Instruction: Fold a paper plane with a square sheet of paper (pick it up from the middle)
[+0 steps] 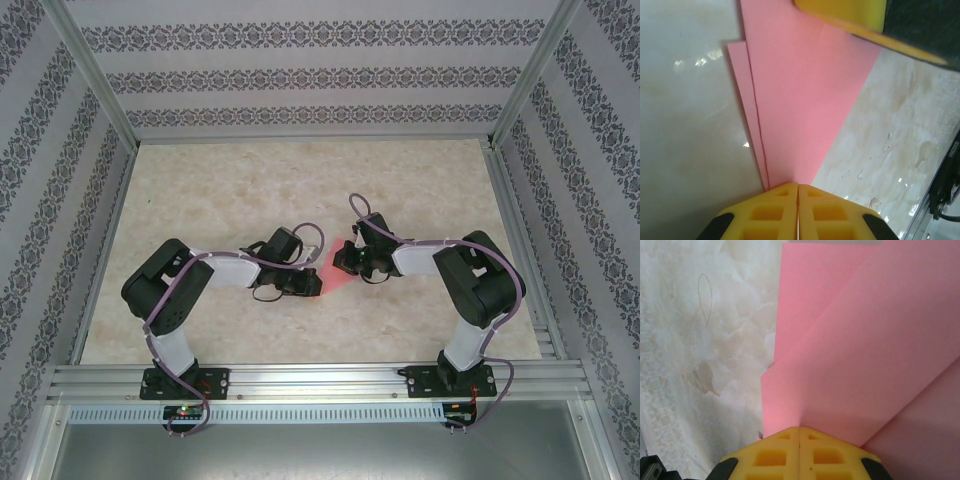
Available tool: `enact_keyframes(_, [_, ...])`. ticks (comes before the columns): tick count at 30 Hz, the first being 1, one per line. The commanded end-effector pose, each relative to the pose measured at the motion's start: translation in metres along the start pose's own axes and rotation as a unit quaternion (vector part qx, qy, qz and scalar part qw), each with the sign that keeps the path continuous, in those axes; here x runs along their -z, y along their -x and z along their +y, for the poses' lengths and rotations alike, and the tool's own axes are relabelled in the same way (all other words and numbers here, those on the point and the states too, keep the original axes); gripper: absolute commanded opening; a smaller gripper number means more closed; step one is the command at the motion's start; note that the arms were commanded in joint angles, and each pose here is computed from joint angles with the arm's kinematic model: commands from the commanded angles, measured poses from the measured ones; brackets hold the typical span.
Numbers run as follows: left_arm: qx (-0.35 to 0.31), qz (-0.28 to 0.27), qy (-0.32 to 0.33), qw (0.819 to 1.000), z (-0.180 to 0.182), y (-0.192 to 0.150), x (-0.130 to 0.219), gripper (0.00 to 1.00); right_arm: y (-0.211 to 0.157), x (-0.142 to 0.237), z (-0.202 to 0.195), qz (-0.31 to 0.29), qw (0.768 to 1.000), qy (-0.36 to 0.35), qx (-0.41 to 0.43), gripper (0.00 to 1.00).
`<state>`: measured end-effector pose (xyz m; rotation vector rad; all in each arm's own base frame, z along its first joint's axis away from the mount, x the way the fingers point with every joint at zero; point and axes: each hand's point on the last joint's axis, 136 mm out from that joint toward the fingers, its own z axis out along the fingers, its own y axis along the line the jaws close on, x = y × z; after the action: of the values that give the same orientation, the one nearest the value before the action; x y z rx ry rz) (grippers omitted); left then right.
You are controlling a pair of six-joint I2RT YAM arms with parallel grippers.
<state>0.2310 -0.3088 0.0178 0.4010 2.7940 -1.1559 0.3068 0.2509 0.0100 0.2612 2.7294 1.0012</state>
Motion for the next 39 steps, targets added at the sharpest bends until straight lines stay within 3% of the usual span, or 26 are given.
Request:
enact_keyframes(1, [0.032, 0.083, 0.040, 0.995, 0.026, -0.056, 0.003, 0.09, -0.026, -0.008, -0.072, 0.034, 0.991, -0.123, -0.032, 0.02])
enact_keyframes(7, [0.020, 0.073, 0.044, 0.996, 0.020, -0.052, 0.012, 0.09, -0.028, -0.009, -0.076, 0.037, 0.991, -0.128, -0.032, 0.02])
enact_keyframes(15, [-0.011, -0.065, -0.009, 0.998, -0.030, 0.012, 0.038, 0.09, -0.027, -0.010, -0.075, 0.035, 0.991, -0.124, -0.036, 0.02])
enact_keyframes(18, [0.002, -0.080, -0.021, 0.997, -0.031, 0.022, 0.032, 0.09, -0.027, -0.011, -0.074, 0.036, 0.991, -0.122, -0.038, 0.02])
enact_keyframes(24, [0.021, -0.054, -0.021, 0.998, -0.022, 0.020, 0.011, 0.08, -0.026, -0.012, -0.072, 0.036, 0.992, -0.116, -0.038, 0.02])
enact_keyframes(31, [0.045, -0.019, 0.024, 0.999, 0.006, 0.001, -0.002, 0.05, -0.018, -0.008, -0.054, 0.026, 0.996, -0.087, -0.026, 0.02])
enact_keyframes(39, [0.054, 0.009, 0.074, 0.996, 0.031, -0.019, -0.004, 0.01, 0.003, 0.021, 0.034, -0.006, 0.998, 0.021, 0.065, 0.03])
